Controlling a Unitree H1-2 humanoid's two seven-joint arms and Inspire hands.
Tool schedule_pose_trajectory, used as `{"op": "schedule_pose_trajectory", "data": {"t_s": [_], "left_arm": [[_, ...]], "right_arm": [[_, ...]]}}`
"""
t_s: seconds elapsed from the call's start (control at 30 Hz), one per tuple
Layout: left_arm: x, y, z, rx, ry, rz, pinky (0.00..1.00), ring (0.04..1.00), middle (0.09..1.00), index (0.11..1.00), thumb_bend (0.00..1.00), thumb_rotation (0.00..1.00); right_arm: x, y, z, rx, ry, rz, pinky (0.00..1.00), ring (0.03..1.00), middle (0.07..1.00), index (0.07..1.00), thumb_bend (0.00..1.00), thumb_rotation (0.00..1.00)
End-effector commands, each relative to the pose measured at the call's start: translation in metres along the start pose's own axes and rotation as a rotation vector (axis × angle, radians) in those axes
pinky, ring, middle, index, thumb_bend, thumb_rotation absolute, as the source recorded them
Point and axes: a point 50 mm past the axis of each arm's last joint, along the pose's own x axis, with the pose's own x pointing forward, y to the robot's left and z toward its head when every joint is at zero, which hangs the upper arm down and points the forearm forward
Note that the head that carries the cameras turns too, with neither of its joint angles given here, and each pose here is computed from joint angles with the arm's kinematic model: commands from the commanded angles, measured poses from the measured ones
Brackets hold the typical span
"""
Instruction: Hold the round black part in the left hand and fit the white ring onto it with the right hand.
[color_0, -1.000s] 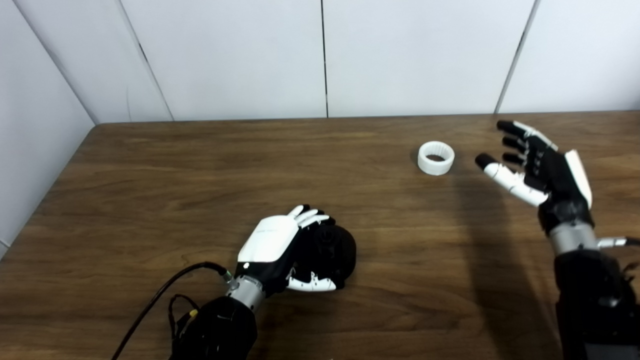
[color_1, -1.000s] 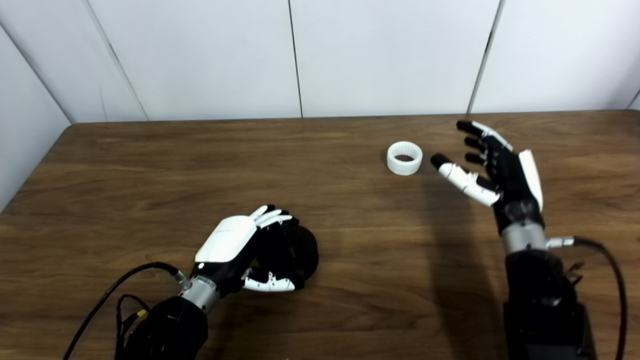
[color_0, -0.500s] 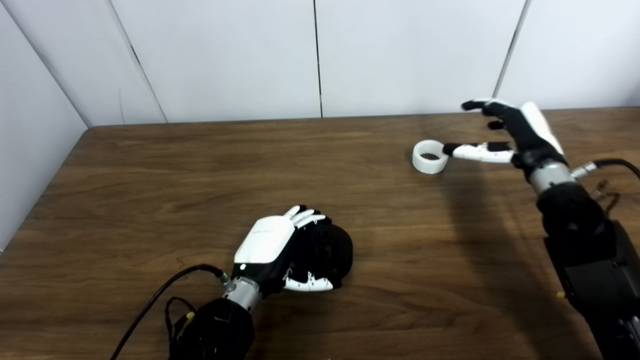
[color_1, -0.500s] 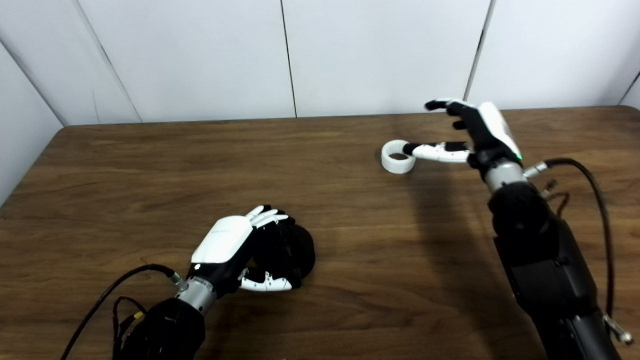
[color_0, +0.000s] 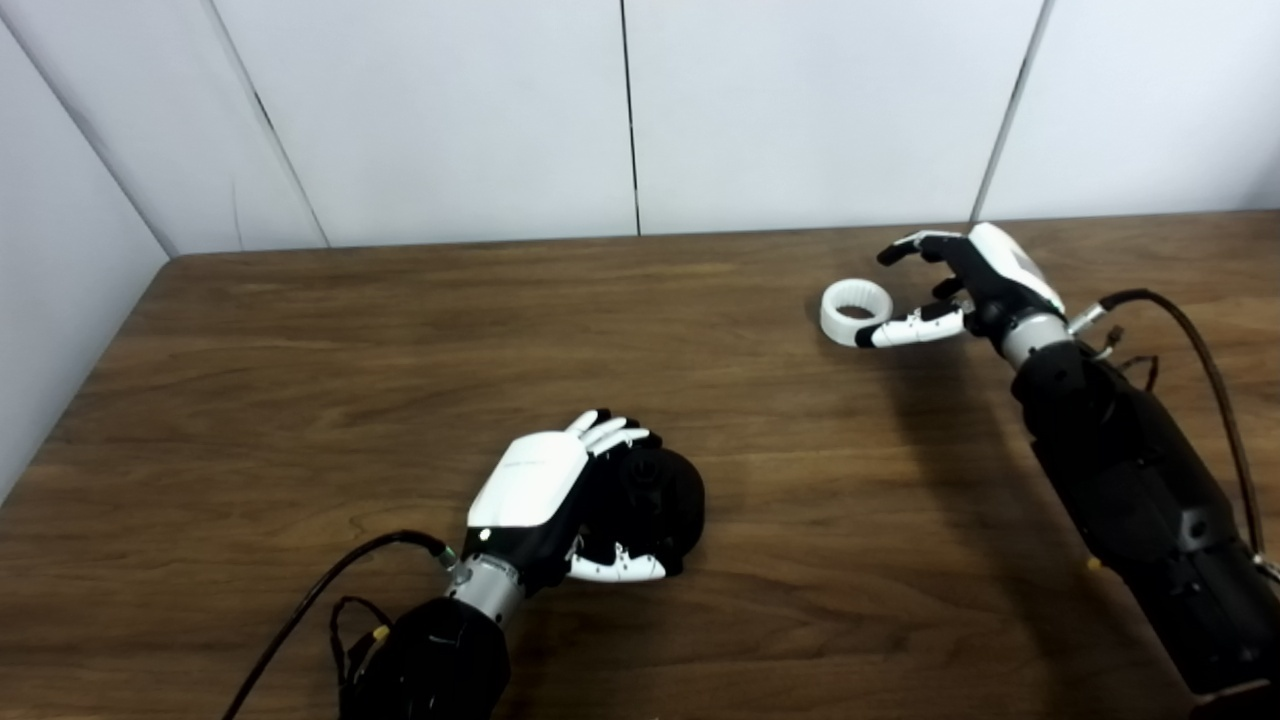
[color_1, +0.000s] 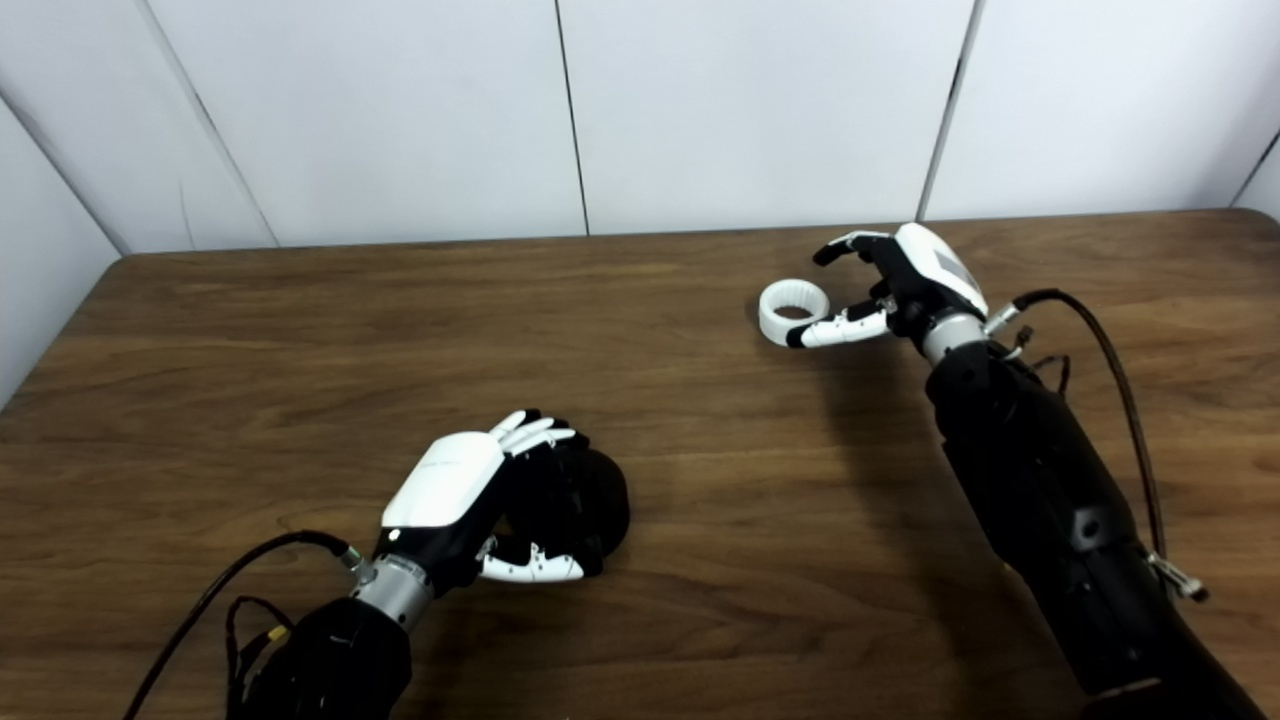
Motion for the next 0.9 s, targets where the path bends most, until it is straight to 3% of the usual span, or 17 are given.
{"op": "schedule_pose_trajectory", "data": {"t_s": [0.0, 0.87], "left_arm": [[0.003, -0.005, 0.008, -0.023, -0.031, -0.040, 0.80, 0.971, 0.915, 0.822, 0.85, 0.41], [0.005, -0.005, 0.010, -0.048, -0.025, -0.034, 0.79, 0.976, 0.923, 0.830, 0.85, 0.40]], "right_arm": [[0.016, -0.029, 0.031, -0.040, -0.112, -0.065, 0.71, 0.903, 0.893, 0.741, 0.88, 0.27], [0.037, -0.008, 0.032, -0.158, -0.094, 0.031, 0.77, 0.924, 0.904, 0.753, 0.87, 0.30]]}}
